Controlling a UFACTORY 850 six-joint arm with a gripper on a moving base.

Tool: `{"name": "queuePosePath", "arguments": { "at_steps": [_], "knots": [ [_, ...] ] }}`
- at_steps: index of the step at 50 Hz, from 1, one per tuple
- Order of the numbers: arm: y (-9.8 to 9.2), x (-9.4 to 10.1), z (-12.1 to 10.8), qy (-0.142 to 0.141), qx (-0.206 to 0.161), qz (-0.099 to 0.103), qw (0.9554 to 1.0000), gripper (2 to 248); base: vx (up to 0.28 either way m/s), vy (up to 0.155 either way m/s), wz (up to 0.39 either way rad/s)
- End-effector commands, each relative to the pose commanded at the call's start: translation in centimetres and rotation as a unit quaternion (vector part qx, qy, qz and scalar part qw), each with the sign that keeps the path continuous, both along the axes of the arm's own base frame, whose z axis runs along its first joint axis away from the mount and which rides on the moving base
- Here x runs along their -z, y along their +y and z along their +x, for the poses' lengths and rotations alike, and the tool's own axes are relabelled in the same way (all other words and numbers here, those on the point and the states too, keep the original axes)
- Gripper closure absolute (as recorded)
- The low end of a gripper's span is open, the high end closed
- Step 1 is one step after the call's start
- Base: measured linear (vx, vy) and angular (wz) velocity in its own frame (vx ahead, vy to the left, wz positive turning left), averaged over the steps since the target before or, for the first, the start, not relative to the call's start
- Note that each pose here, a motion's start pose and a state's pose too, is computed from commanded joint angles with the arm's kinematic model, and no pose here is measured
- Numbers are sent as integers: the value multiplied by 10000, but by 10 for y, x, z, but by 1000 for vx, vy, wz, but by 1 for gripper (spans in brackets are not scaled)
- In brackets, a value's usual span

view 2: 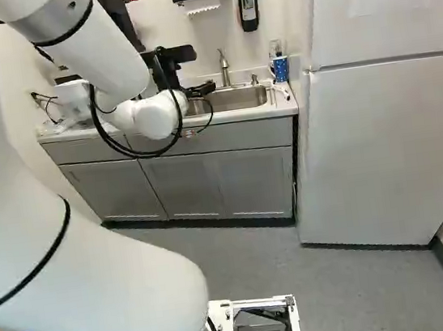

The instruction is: Rinse the cup and place it in the tray

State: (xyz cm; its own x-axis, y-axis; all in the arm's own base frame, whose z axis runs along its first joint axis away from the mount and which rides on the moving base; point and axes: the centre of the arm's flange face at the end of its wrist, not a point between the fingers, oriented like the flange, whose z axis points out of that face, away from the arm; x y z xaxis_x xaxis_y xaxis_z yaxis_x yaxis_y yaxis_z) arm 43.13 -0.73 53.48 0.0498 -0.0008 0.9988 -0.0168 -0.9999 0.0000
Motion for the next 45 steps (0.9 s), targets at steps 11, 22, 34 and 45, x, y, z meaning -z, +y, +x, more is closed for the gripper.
{"name": "queuePosePath", "arguments": {
  "at_steps": [11,22,34,45],
  "knots": [
    [0,-10,9,-10,-1,0,10000,3,0,0,0],
    [0,-20,18,-17,-2,0,10000,3,0,0,0],
    [0,-31,27,-7,-4,0,10000,3,0,0,0],
    [0,-40,36,44,-5,1,10000,3,0,0,0]
  ]
}}
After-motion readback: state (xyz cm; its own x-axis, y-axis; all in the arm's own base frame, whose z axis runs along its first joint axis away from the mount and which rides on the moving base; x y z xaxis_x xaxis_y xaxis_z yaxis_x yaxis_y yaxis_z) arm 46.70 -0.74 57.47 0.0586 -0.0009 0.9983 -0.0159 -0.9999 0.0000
